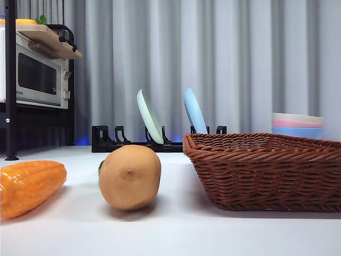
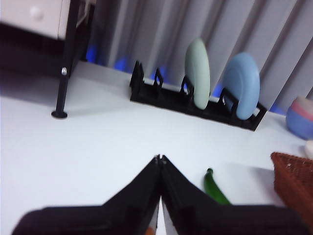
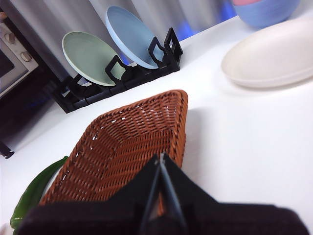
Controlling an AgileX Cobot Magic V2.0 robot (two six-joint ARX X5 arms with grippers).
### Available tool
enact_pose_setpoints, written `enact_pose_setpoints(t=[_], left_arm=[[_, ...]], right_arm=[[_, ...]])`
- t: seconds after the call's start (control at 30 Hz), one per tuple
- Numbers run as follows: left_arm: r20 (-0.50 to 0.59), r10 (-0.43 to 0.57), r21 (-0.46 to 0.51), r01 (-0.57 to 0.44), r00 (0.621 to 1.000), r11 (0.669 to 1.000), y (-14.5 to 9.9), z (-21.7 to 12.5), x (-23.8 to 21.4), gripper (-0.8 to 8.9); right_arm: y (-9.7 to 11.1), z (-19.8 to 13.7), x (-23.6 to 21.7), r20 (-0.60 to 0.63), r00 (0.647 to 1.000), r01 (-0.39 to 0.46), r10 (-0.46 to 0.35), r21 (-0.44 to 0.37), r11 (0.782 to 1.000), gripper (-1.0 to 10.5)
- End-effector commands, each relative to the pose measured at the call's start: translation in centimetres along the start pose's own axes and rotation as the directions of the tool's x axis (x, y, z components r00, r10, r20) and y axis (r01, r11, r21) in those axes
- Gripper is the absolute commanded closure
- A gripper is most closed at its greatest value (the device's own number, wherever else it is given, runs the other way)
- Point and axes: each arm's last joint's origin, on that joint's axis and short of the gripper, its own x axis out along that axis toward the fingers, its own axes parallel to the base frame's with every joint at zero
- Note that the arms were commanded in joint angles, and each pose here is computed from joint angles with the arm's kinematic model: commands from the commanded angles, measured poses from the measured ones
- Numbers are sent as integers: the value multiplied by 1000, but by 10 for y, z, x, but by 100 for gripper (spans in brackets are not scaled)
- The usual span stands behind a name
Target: Pick up the basket,pick up the corn from the table,pick up the potato from the table,pick up the cucumber from the table,put all items into the basket
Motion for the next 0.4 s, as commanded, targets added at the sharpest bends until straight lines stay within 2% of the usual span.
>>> enact_pose_setpoints(t=[0.03,0.27,0.4], left_arm=[[-22,2,23,-1,1000,1000,-4,11,2,821],[-152,-58,65,69,987,995,-16,43,22,821],[-283,-113,77,140,953,987,-22,57,40,821]], right_arm=[[5,14,3,-18,1000,8,-9,-38,999,956],[18,49,24,-107,994,22,-33,-105,994,955],[23,66,43,-206,978,6,-35,-139,990,954]])
